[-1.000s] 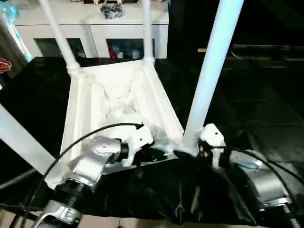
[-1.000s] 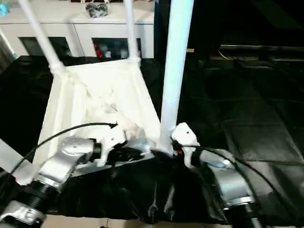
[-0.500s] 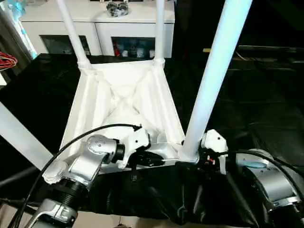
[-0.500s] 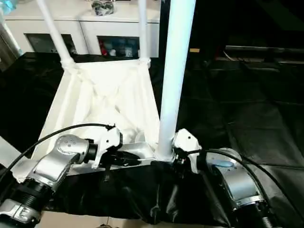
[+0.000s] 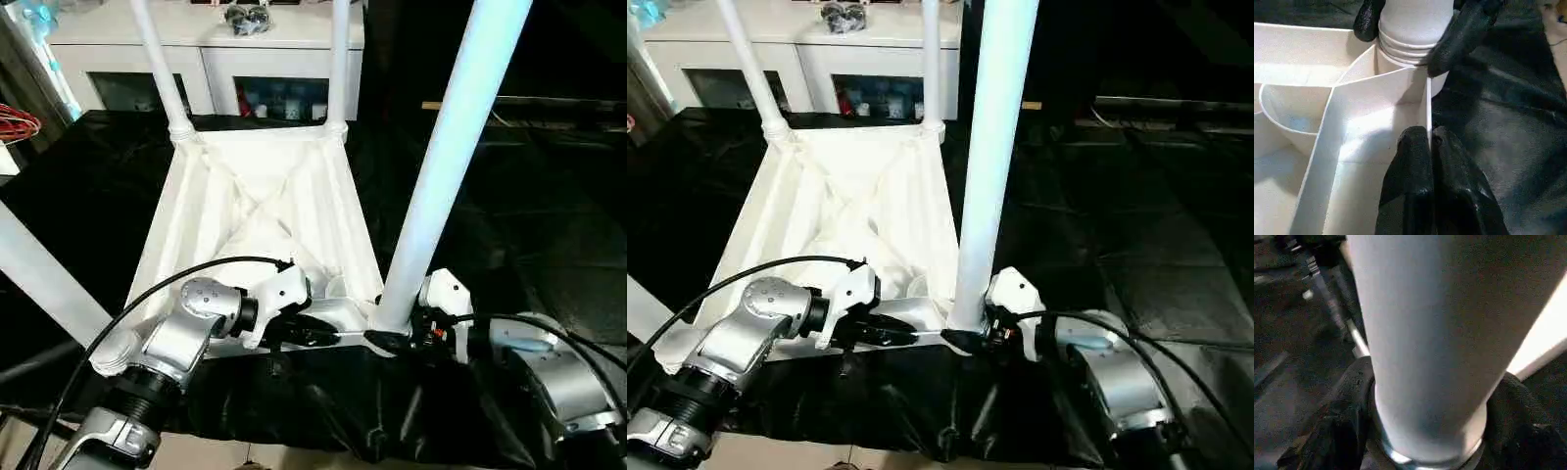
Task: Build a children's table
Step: Rotate leg to tighten
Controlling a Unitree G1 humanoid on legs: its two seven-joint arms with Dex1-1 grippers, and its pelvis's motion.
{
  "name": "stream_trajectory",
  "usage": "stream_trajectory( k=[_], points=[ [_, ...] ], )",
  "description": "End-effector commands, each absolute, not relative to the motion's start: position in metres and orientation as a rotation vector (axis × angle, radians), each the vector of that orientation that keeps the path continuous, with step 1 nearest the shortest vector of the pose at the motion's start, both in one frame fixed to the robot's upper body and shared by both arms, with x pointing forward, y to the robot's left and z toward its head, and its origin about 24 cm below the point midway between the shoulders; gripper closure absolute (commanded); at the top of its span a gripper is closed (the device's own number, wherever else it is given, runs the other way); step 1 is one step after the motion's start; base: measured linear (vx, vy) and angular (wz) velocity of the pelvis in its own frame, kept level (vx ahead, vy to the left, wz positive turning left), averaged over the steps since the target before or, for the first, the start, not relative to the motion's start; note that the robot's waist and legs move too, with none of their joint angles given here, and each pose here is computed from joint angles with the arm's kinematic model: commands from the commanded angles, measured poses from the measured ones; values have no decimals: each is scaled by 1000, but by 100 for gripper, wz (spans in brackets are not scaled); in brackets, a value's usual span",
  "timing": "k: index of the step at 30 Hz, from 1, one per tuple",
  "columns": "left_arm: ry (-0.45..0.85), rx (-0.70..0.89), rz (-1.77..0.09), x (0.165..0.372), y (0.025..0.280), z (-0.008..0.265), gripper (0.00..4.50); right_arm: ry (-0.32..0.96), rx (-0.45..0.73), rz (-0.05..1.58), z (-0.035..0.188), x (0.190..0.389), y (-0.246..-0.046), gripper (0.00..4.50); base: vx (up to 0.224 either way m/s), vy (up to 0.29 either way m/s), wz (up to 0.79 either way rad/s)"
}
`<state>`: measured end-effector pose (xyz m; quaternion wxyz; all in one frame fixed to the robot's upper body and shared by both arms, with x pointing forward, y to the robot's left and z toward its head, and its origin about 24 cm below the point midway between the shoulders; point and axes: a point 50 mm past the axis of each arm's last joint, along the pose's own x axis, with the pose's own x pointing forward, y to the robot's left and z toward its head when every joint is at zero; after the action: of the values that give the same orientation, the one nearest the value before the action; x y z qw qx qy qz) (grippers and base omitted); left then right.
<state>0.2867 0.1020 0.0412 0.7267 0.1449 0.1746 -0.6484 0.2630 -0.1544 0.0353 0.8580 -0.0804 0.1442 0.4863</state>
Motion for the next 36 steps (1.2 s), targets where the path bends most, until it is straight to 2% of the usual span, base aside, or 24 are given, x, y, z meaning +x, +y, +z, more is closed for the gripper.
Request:
stream_trajectory(
  k=[1, 6, 7, 12, 13, 14, 17, 18, 22, 24, 25, 28, 36],
  points=[
    [324, 329, -1437, 287, 76, 44, 450, 339, -136, 970, 23, 264, -137, 180, 0, 0, 0],
    [294, 273, -1346, 287, 53, 44, 450, 330, -61, 777, 13, 270, -118, 181, 0, 0, 0],
    [281, 255, -1319, 286, 44, 44, 450, 329, -26, 725, 11, 271, -109, 181, 0, 0, 0],
    [250, 203, -1285, 281, 21, 46, 450, 299, 51, 726, 13, 266, -83, 181, 0, 0, 0],
    [247, 198, -1290, 280, 18, 46, 450, 290, 68, 736, 15, 266, -82, 125, 0, 0, 0],
    [246, 197, -1294, 280, 18, 46, 450, 286, 74, 737, 16, 266, -82, 111, 0, 0, 0],
    [247, 212, -1314, 279, 22, 46, 450, 279, 87, 737, 20, 268, -89, 102, 0, 0, 0],
    [247, 212, -1314, 279, 22, 46, 450, 279, 87, 737, 20, 268, -89, 76, 0, 0, 0],
    [254, 238, -1355, 281, 39, 48, 450, 267, 31, 824, 27, 268, -104, 54, 0, 0, 0],
    [253, 239, -1362, 281, 42, 49, 450, 271, 24, 844, 28, 266, -106, 24, 0, 0, 0],
    [260, 253, -1383, 282, 50, 49, 450, 292, -28, 922, 28, 262, -114, 24, 0, 0, 0],
    [273, 265, -1436, 280, 61, 49, 450, 315, -90, 1000, 30, 257, -125, 7, 0, 0, 0],
    [335, 295, -1548, 275, 86, 50, 450, 337, -137, 1198, 40, 250, -146, 7, 0, 0, 0]
  ],
)
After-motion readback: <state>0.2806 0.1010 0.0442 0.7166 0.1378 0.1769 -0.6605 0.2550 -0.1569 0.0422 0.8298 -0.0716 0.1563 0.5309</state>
